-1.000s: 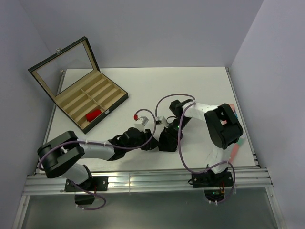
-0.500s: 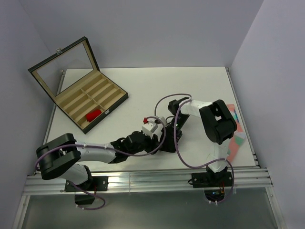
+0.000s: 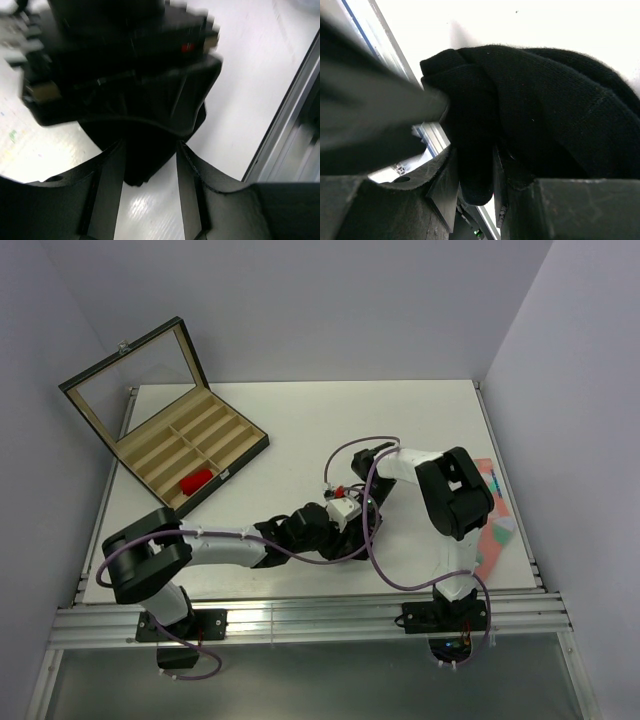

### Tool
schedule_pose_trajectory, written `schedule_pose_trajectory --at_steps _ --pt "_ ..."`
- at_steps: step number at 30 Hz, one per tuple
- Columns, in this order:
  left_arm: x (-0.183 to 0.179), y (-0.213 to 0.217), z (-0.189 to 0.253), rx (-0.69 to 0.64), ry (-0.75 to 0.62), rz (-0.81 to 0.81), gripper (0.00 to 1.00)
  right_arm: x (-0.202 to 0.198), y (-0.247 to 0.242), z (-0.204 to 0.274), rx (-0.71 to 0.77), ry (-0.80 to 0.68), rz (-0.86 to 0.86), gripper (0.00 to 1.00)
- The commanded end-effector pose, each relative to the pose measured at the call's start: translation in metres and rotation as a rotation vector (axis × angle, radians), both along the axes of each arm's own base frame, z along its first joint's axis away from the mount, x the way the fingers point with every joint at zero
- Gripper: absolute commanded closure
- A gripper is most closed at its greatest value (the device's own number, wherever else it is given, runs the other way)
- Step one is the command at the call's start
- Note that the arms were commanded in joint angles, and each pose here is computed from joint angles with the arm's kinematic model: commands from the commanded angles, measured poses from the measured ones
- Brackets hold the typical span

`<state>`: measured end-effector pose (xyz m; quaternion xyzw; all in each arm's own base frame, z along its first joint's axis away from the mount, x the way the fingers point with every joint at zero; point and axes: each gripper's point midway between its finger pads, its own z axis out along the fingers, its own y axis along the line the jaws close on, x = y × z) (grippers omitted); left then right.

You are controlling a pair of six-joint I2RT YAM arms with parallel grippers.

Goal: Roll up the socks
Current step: Roll the sock at the center of the board.

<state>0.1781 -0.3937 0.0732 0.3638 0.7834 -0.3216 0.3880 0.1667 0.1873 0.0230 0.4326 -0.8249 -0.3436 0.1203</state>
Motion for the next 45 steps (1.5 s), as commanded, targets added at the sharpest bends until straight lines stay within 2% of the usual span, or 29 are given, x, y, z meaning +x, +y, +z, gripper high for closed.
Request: schedule_pose_trajectory --at_steps 1,22,25,28,29,31,32,34,45 --pt "-0.007 -0.002 -0.004 0.046 -0.006 -0.078 0.51 0.009 -0.027 -0.032 -0.149 -0.063 0.069 0.69" --pt "0.004 -0.004 -0.023 0.076 0.008 -0.087 0.5 0.014 -0.028 -0.026 -0.183 -0.045 0.076 0.68" --pt "0.003 -0.004 -0.028 0.076 0.032 -0.075 0.56 0.016 -0.026 -0.023 -0.179 -0.047 0.067 0.68" --pt "-0.002 -0.002 -0.035 0.08 0.068 -0.07 0.7 0.019 -0.026 -0.024 -0.186 -0.062 0.059 0.67" --pt "-0.003 -0.001 -0.037 0.081 0.076 -0.068 0.77 0.02 -0.026 -0.024 -0.186 -0.066 0.058 0.67" --pt "-0.005 0.002 -0.044 0.091 0.103 -0.05 0.85 0.021 -0.026 -0.024 -0.192 -0.077 0.046 0.66" --pt "-0.006 0.002 -0.046 0.093 0.115 -0.047 0.93 0.022 -0.026 -0.025 -0.198 -0.079 0.042 0.66" --pt "-0.01 0.005 -0.052 0.108 0.148 -0.024 1.0 0.025 -0.026 -0.026 -0.207 -0.104 0.03 0.64" --pt "-0.038 0.007 -0.081 0.223 0.321 0.114 1.0 0.043 -0.023 -0.012 -0.175 -0.253 -0.062 0.48"
